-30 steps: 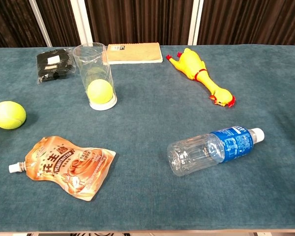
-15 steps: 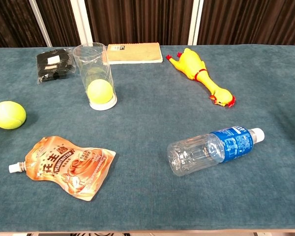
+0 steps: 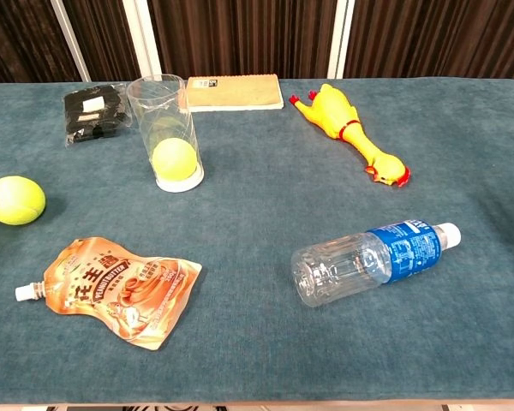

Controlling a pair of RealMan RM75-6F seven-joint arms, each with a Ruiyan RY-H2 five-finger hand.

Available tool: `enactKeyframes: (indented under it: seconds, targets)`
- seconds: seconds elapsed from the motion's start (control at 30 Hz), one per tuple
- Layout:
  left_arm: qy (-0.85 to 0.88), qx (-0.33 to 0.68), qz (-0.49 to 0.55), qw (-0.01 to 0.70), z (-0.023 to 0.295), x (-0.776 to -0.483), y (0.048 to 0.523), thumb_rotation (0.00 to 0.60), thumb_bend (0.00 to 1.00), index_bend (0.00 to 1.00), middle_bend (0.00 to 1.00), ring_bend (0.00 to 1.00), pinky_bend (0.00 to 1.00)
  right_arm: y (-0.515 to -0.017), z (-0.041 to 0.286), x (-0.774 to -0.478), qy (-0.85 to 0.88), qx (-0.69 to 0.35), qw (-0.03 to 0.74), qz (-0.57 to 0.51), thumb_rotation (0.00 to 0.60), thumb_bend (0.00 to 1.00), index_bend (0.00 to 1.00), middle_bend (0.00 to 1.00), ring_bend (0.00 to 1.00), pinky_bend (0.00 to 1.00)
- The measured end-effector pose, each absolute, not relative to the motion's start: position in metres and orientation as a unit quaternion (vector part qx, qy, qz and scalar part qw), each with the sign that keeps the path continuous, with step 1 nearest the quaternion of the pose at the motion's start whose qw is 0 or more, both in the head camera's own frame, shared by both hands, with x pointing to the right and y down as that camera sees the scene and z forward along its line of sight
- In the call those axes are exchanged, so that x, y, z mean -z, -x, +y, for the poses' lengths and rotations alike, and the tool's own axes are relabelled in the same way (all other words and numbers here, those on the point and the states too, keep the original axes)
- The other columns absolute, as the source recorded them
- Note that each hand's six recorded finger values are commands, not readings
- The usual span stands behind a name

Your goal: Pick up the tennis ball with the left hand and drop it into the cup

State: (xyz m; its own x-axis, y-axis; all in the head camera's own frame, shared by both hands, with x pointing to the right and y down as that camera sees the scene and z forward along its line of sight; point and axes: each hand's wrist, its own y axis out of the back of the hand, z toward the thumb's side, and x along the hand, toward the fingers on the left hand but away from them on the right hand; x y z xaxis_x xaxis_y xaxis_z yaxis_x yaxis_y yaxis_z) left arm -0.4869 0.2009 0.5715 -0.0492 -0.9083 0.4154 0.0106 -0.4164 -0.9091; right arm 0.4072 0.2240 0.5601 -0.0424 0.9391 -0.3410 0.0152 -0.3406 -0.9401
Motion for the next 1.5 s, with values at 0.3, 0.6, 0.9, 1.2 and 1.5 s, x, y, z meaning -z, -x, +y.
enactKeyframes:
  seconds: [0.3,0.6,0.9,1.2,1.5]
  targets:
    - [0.616,0.607,0.34,0.37,0.181,-0.598,0.469,0.6,0.02,0.15,0.03,0.0,0.04,-0.407,0.224,-0.564,0.568,-0.593,0.392,-0.414,0.6,0.35,0.11,0.0,0.01,0.0]
    - [0.672,0.593,0.262,0.359,0.155,-0.636,0.426,0.6,0.02,0.15,0.05,0.01,0.05,-0.408,0.224,-0.566,0.567,-0.598,0.39,-0.412,0.6,0.35,0.11,0.0,0.01,0.0]
    - [0.683,0.6,0.211,0.36,0.151,-0.669,0.397,0.6,0.03,0.17,0.09,0.06,0.11,-0.409,0.224,-0.565,0.565,-0.597,0.391,-0.414,0.6,0.35,0.11,0.0,0.01,0.0]
    - [0.68,0.604,0.184,0.373,0.155,-0.696,0.382,0.6,0.08,0.21,0.2,0.18,0.24,-0.411,0.223,-0.565,0.564,-0.598,0.391,-0.414,0.6,0.35,0.11,0.0,0.01,0.0]
    - [0.668,0.618,0.158,0.383,0.162,-0.713,0.38,0.6,0.08,0.23,0.24,0.21,0.27,-0.412,0.223,-0.563,0.562,-0.598,0.391,-0.418,0.6,0.35,0.11,0.0,0.01,0.0]
